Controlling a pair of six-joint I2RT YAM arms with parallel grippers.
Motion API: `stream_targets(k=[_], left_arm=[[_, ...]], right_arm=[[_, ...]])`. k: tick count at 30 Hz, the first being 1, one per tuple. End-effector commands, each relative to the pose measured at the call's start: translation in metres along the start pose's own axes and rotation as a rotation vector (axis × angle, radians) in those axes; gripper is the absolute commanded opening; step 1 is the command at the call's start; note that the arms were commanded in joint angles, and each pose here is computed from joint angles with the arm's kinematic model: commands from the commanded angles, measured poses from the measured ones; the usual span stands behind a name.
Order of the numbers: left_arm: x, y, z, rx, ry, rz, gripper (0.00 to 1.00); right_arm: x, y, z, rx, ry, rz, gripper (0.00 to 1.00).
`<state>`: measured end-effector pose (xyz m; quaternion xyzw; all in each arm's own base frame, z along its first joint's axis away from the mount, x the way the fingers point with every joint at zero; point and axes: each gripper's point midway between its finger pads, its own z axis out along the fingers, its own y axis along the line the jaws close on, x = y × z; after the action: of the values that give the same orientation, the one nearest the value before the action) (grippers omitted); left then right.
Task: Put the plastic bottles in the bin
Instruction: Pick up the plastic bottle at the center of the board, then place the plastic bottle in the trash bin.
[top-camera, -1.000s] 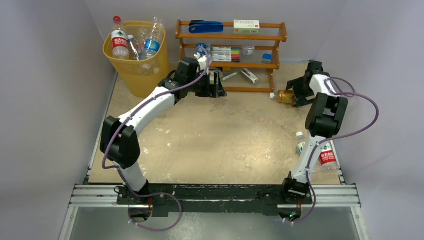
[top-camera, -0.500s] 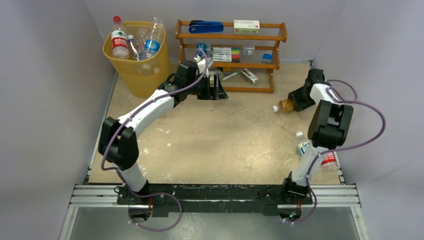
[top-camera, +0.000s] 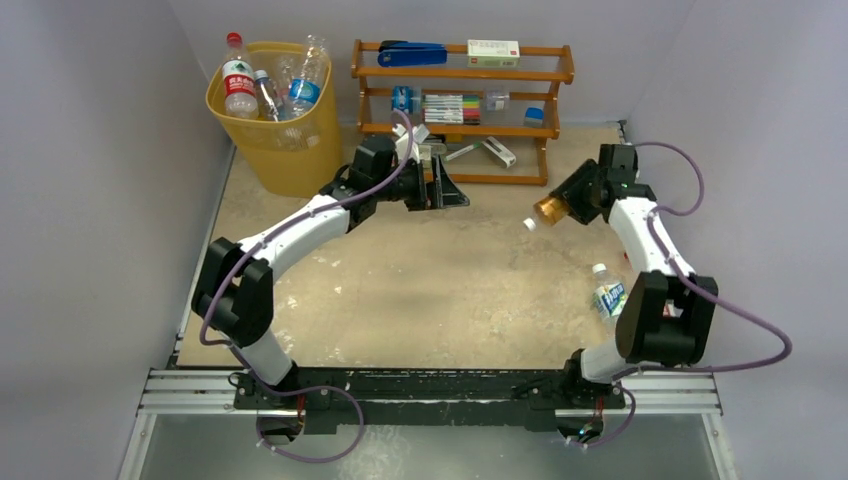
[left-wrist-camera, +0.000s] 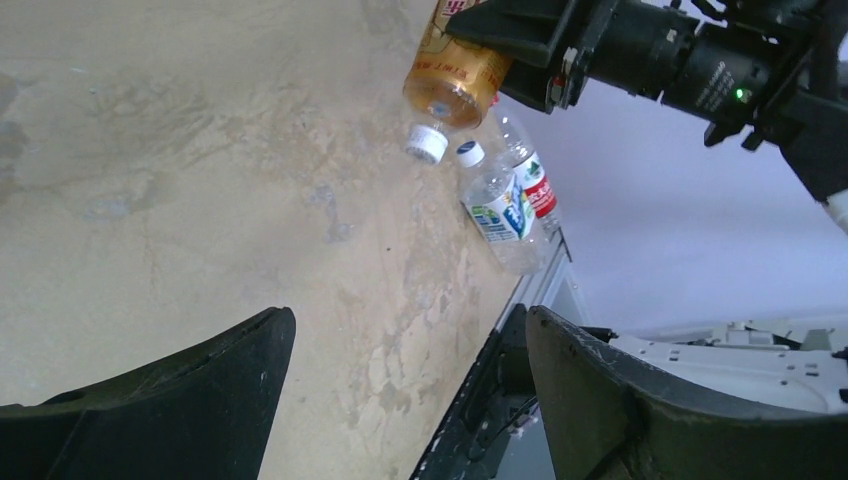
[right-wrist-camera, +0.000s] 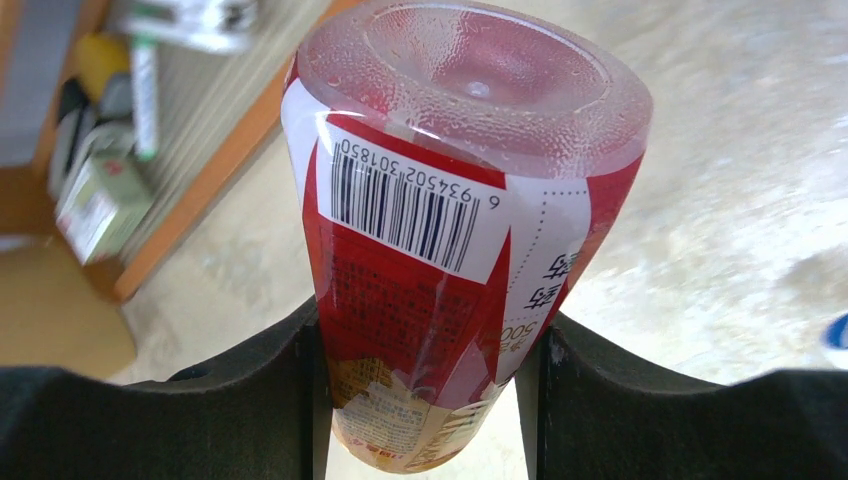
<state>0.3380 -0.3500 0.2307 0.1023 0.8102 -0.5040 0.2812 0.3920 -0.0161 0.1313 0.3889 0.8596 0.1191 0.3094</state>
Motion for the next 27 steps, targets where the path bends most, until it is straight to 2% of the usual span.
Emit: stream_targets(k=[1,11,19,27], left_arm=[[-0.016,-0.045,-0.002,0.154,-0.073,0.031,0.86],[-0.016,-0.059,0.004,0.207,-0.121,0.046,0.86],[-0.014,-0.057,0.011,0.172,-0.143,0.077,0.85],[-0.017,-0.054,0.014,0.128,-0.166,0.114,0.85]], right_arm=[[0.014,0.061,-0.045,-0.210,-0.042,-0.112,0.50],[0.052,0.148,-0.106,-0.590,0.073,-0.256,0.52],[0.070,0.182,-0.127,-0.727,0.150,-0.310,0.53],[0.088,0.197,-0.135,-0.785,0.199,-0.332,0.54]])
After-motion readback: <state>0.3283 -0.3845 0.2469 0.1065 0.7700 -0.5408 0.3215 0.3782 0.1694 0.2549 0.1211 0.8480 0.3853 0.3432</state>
